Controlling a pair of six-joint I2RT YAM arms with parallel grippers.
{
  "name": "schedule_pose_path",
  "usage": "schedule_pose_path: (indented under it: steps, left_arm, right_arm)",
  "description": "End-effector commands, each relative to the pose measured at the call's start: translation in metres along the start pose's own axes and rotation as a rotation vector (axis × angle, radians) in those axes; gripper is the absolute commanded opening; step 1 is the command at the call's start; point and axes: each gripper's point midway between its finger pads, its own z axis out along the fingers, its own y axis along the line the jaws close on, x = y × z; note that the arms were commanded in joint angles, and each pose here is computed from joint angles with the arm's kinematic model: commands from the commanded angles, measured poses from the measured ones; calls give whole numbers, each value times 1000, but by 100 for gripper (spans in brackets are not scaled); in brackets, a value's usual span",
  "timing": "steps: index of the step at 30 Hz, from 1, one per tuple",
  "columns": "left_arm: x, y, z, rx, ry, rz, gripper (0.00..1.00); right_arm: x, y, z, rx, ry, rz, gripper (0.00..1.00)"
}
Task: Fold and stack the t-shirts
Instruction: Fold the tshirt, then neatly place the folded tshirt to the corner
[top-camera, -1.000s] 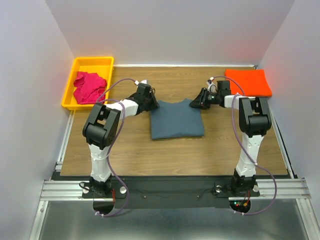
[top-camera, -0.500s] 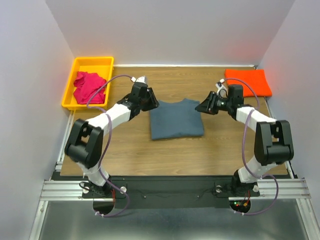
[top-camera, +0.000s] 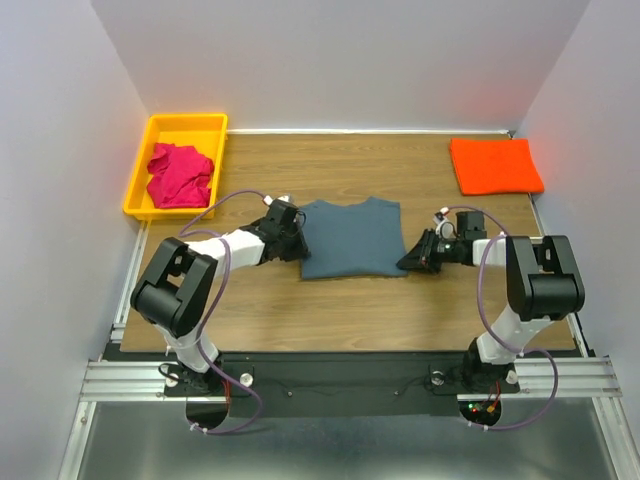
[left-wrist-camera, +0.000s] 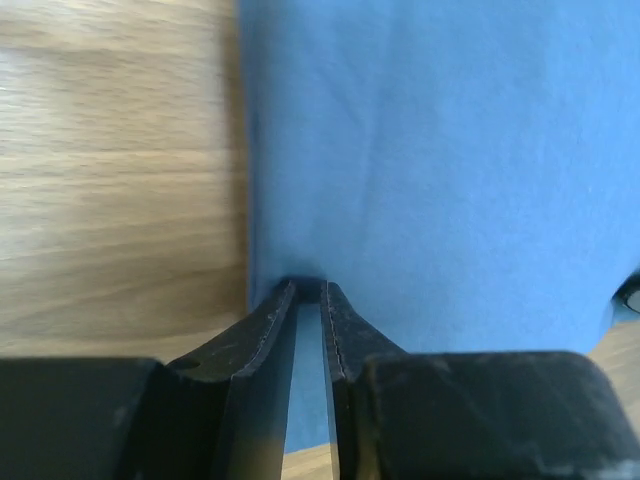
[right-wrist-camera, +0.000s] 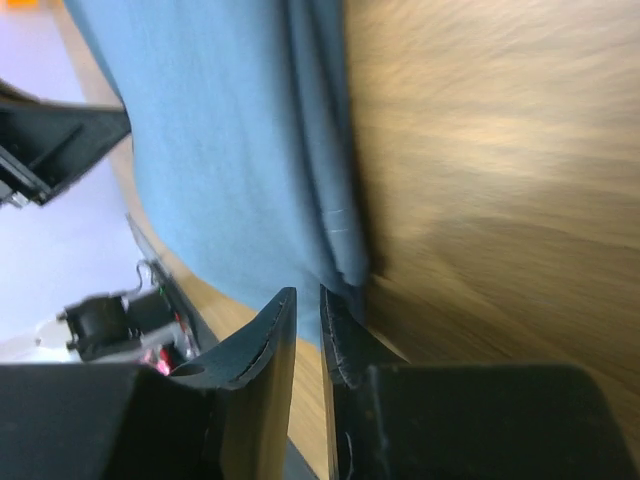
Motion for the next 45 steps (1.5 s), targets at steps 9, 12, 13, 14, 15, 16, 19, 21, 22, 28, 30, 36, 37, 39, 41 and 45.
schedule_pose_path:
  steps: [9,12,13,14,15,16,19,21,22,28,30,36,37,39,41,45]
  left_arm:
    - [-23,-1,-34,12,-57,1,40]
    - [-42,-11,-55,30,-131,0,48]
    - [-51,-10,-65,15,-174,-1,51]
    - [-53,-12,-71,22,-182,-1,52]
    - [-62,-5,-77,-15,-226,-6,54]
    - [-69,-2,-88,-38,-267,-6,57]
    - [-74,8,-101,-78,-302,0,62]
    - [-77,10,-110,-84,-329,1,65]
    - [-76,12,-113,-82,-336,2,70]
    - [-67,18,-117,-71,-347,1,76]
    - [-67,19,-117,-65,-352,5,77]
    - [-65,7,-116,-12,-322,67,73]
    - [-64,4,-114,-5,-313,75,72]
    - [-63,-1,-113,6,-303,92,72]
    - [-63,-11,-115,22,-313,128,71]
    - [-58,-33,-119,39,-331,228,71]
  right_arm:
    - [-42,100,-26,-139,-121,-261,27]
    - [-25,142,-4,-203,-35,-340,28]
    - [-10,157,8,-224,12,-371,28]
    - [-3,163,15,-236,39,-388,28]
    - [2,170,22,-247,60,-407,28]
    - [10,177,37,-262,98,-427,28]
    - [21,187,55,-320,132,-450,28]
    - [27,177,68,-339,160,-423,28]
    - [33,170,76,-375,189,-403,27]
    - [48,129,103,-374,261,-369,25]
    - [49,118,110,-358,270,-367,25]
    - [29,139,98,-331,145,-468,24]
    - [18,147,90,-285,101,-514,29]
    - [6,152,80,-222,47,-547,34]
    - [-20,152,56,-134,-63,-529,41]
    - [-63,120,-4,5,-222,-354,49]
